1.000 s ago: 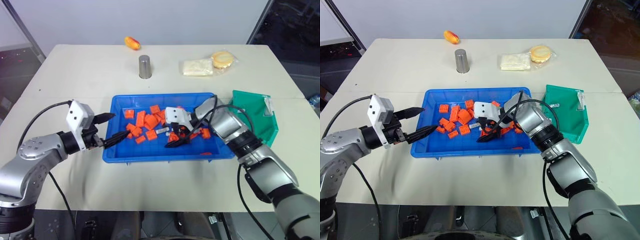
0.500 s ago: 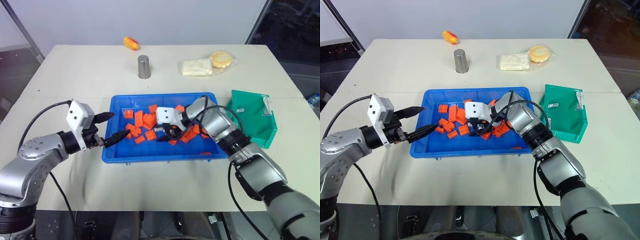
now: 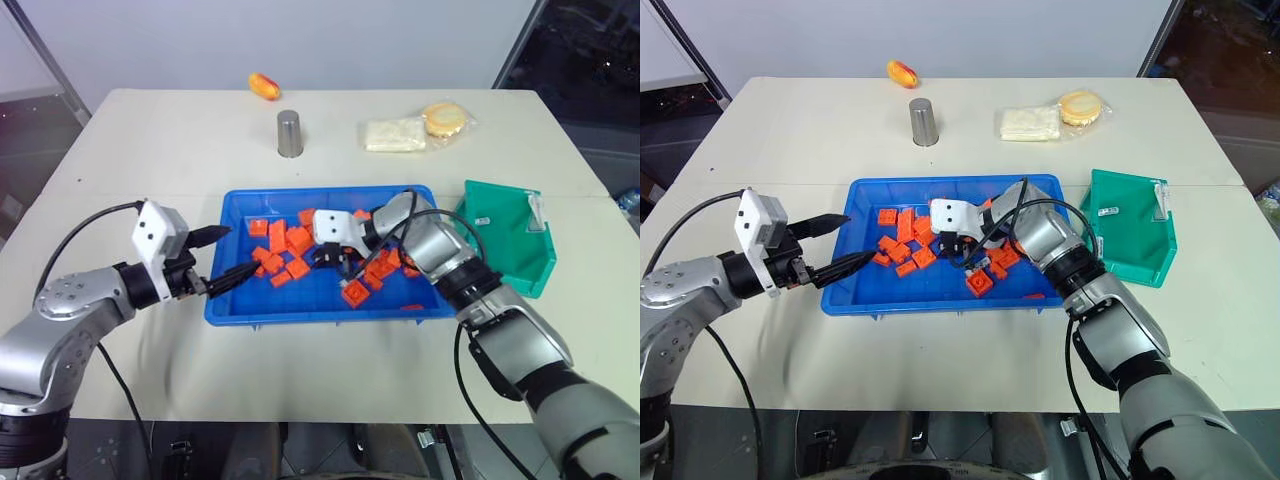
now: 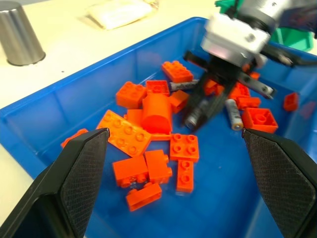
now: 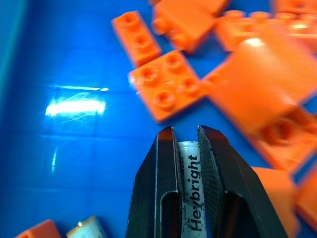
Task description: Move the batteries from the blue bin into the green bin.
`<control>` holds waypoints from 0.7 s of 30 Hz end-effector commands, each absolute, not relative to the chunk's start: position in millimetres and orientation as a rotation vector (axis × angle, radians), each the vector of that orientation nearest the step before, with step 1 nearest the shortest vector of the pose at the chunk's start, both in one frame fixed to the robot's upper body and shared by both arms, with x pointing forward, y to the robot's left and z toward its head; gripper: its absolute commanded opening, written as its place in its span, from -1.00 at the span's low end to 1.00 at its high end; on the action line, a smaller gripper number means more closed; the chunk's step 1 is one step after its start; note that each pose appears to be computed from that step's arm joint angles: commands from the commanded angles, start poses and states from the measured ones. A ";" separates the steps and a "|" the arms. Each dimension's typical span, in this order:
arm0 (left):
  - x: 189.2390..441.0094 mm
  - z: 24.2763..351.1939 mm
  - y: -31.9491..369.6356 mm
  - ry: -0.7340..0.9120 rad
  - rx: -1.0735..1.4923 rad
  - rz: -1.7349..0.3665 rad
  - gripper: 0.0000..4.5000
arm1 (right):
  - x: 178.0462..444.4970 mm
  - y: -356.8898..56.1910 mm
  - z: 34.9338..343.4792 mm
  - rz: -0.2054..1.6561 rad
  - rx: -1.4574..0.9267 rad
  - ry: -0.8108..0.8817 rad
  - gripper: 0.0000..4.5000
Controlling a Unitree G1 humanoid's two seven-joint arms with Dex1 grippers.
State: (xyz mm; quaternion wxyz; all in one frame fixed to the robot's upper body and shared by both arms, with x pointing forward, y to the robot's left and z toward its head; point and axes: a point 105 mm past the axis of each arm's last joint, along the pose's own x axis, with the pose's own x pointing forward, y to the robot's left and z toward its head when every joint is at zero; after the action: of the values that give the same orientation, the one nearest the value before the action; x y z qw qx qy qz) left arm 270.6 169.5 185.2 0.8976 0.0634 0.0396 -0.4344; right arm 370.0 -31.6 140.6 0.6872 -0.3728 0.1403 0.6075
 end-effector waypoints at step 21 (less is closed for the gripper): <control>293.9 219.8 111.8 -0.031 0.214 -1.329 1.00 | 347.4 -275.5 254.3 0.581 -0.974 0.442 -0.98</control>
State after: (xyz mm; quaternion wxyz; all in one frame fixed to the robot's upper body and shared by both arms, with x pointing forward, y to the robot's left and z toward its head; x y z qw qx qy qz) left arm 292.7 111.2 211.4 0.7843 0.0843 0.0046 -0.6146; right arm 351.6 -269.5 231.2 0.8161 -0.4314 0.2357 0.3039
